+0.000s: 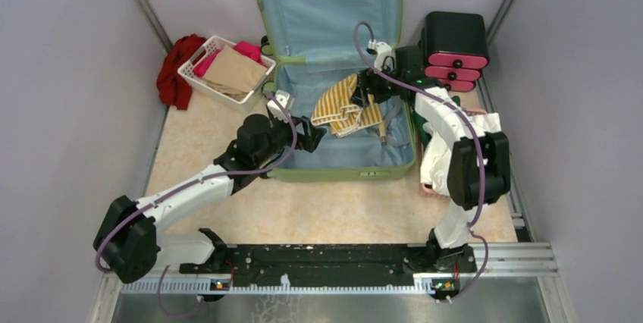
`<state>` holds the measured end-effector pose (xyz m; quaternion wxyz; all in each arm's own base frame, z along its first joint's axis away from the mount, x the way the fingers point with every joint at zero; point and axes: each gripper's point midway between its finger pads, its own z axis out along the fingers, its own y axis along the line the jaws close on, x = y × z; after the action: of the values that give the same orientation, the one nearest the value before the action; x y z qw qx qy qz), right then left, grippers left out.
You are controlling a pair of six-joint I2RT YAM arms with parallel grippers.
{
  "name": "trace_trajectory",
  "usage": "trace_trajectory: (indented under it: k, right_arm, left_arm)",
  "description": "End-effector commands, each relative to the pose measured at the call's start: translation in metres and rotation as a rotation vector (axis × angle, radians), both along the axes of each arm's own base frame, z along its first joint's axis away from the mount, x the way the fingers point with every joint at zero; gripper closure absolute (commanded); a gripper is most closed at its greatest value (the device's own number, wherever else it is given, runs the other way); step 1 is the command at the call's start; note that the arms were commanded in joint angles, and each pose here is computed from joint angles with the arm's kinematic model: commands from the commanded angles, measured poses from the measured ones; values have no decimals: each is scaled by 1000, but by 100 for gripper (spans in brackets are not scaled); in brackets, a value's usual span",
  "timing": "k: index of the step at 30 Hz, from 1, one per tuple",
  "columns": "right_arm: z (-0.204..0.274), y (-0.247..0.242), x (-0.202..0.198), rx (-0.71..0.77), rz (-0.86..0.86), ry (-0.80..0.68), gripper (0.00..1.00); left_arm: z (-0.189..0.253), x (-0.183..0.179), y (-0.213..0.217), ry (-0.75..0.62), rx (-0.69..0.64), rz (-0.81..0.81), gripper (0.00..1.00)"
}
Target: Open, take out, and arrange the luggage
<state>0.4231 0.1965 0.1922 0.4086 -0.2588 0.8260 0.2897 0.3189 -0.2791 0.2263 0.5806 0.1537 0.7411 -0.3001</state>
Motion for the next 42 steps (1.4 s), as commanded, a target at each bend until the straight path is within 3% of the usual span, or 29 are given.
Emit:
trace_trajectory:
  k: [1,7,13,17,22,25,32,42]
  right_arm:
    - [19,11,49,-16,-168,-83,23]
    - [-13,25,72,-87,-239,-46,23]
    - [-35,26,79,-141,-252,-11,40]
    - [-40,28,72,-145,-226,3,54]
    - [-34,20,65,-166,-228,-13,84]
    - [-24,9,63,-159,-248,-28,96]
    - [-29,-32,66,-217,-306,-28,100]
    - [-78,-74,75,-396,-364,17,100]
  left_arm:
    - [-9,-19,12,56,-71,8,1]
    - [-15,-35,33,76,-115,57,1]
    - [-15,-46,42,87,-159,71,1]
    - [-19,-49,43,102,-169,69,1]
    - [-19,-50,41,113,-178,62,1]
    - [-18,-50,40,113,-181,59,1]
    - [-14,-48,37,104,-182,50,1]
    - [-3,-25,16,75,-138,18,1]
